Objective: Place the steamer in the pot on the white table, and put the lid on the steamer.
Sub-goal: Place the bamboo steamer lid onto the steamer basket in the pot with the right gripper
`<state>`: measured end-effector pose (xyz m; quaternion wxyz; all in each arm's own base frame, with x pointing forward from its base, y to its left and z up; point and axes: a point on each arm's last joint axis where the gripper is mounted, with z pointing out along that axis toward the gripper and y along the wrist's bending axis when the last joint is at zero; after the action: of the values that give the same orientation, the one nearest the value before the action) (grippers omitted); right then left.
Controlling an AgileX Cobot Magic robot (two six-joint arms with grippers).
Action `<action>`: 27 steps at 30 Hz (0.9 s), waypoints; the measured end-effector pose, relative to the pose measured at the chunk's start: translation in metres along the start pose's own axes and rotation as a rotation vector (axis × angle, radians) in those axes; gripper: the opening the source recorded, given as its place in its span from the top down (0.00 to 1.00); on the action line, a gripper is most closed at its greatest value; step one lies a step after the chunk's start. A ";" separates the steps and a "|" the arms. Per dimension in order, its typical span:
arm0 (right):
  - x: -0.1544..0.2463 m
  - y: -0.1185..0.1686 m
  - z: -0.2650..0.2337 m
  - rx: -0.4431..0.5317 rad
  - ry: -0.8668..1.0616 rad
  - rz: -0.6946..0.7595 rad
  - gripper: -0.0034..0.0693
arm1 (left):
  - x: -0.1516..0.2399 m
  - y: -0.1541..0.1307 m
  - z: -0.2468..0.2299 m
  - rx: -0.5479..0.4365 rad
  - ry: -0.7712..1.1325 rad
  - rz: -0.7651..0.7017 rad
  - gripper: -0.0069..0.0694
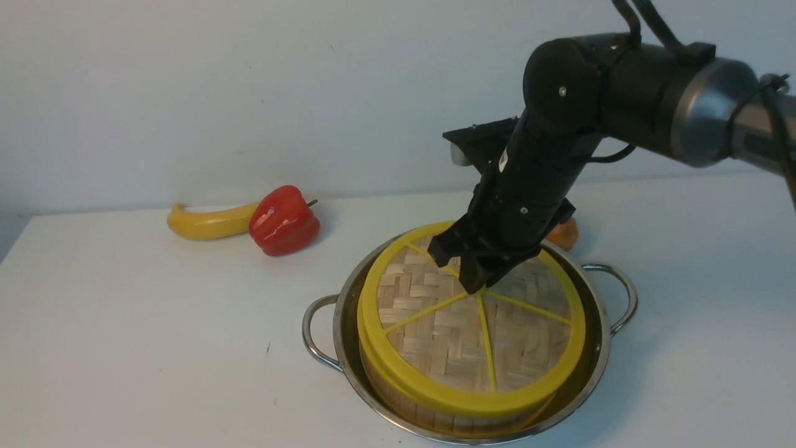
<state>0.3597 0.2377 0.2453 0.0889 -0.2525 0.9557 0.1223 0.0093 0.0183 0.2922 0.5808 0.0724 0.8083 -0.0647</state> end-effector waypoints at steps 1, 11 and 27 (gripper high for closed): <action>0.000 0.000 0.000 -0.001 -0.002 -0.003 0.76 | 0.000 0.000 0.000 0.000 0.000 0.000 0.90; -0.002 0.000 0.000 -0.004 -0.022 -0.020 0.76 | 0.000 0.000 0.000 0.000 0.000 0.000 0.90; -0.004 0.003 0.000 -0.006 -0.046 -0.052 0.76 | 0.000 0.000 0.000 0.000 0.000 0.000 0.90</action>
<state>0.3618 0.2420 0.2465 0.1130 -0.2748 0.9461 0.1287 0.0093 0.0183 0.2922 0.5808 0.0724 0.8083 -0.0647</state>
